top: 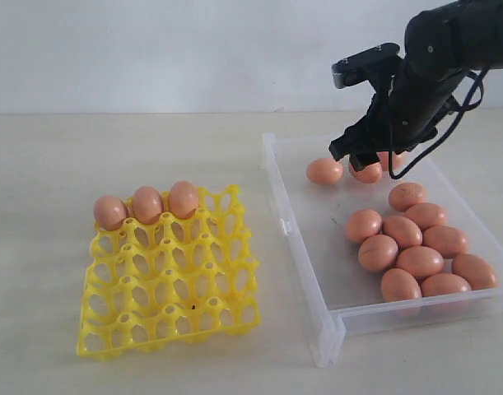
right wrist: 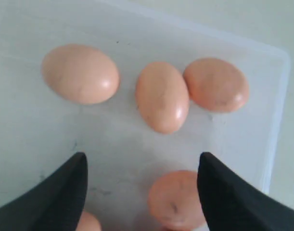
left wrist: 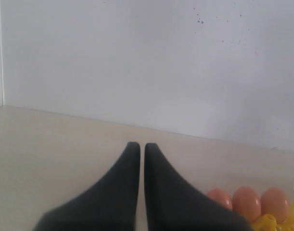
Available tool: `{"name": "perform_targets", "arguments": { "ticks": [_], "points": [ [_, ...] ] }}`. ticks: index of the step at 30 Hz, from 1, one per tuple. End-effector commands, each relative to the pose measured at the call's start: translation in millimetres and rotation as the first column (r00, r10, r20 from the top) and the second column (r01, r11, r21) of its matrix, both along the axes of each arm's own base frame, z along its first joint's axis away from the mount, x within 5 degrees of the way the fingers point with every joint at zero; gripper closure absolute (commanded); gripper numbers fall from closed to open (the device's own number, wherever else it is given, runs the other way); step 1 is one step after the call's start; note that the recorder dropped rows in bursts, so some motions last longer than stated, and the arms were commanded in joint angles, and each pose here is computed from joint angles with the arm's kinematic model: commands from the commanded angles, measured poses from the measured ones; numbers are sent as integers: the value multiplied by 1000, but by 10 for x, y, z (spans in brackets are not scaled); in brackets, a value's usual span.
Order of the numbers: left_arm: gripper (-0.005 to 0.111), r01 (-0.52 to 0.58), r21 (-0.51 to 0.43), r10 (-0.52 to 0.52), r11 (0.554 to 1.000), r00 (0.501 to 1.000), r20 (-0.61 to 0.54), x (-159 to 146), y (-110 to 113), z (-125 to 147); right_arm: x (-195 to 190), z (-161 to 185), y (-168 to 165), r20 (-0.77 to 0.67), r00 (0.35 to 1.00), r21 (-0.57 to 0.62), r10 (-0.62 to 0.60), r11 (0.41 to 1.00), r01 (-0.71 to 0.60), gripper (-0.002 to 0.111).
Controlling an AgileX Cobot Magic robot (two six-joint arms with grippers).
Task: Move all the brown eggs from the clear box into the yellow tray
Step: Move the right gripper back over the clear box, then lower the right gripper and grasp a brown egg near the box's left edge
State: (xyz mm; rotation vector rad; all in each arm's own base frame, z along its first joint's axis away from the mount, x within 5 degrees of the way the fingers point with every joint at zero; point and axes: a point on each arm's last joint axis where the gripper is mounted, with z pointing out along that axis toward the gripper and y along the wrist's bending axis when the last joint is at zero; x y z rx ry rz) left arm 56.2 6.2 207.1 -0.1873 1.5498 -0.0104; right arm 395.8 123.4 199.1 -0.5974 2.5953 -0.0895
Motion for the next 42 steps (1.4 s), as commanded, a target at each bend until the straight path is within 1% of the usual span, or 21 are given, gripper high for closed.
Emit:
{"name": "perform_targets", "arguments": {
  "ticks": [1, 5, 11, 19, 29, 31, 35, 40, 42],
  "points": [
    [103, 3, -18, -2, 1000, 1000, 2, 0, -2, -9, 222, -82, -1, 40, 998, -70, 40, 997, -37, 49],
    [103, 3, -18, -2, 1000, 1000, 2, 0, -2, -9, 382, -175, 30, 56, 997, -103, 60, 993, -54, 49],
    [103, 2, -17, -2, 1000, 1000, 4, 0, -1, -7, 534, -294, 72, 60, 996, -107, 66, 993, -59, 49],
    [103, 2, -17, -2, 1000, 1000, 4, 0, -1, -7, 590, -470, 89, 35, 996, -122, 81, 990, -76, 49],
    [103, 3, -18, -2, 1000, 1000, 2, 0, -2, -9, 597, -574, 89, 17, 996, -132, 85, 988, -82, 49],
    [103, 3, -18, -2, 1000, 1000, 2, 0, -2, -9, 596, -572, 88, 15, 996, -133, 84, 988, -82, 54],
    [103, 3, -18, -2, 1000, 1000, 2, 0, -2, -9, 590, -575, 84, 8, 996, -140, 90, 986, -88, 74],
    [103, 3, -18, -2, 1000, 1000, 2, 0, -2, -9, 584, -578, 80, -1, 996, -144, 90, 986, -89, 83],
    [103, 3, -18, -2, 1000, 1000, 2, 0, -2, -9, 584, -578, 80, -1, 996, -144, 90, 986, -89, 99]
  ]
}}
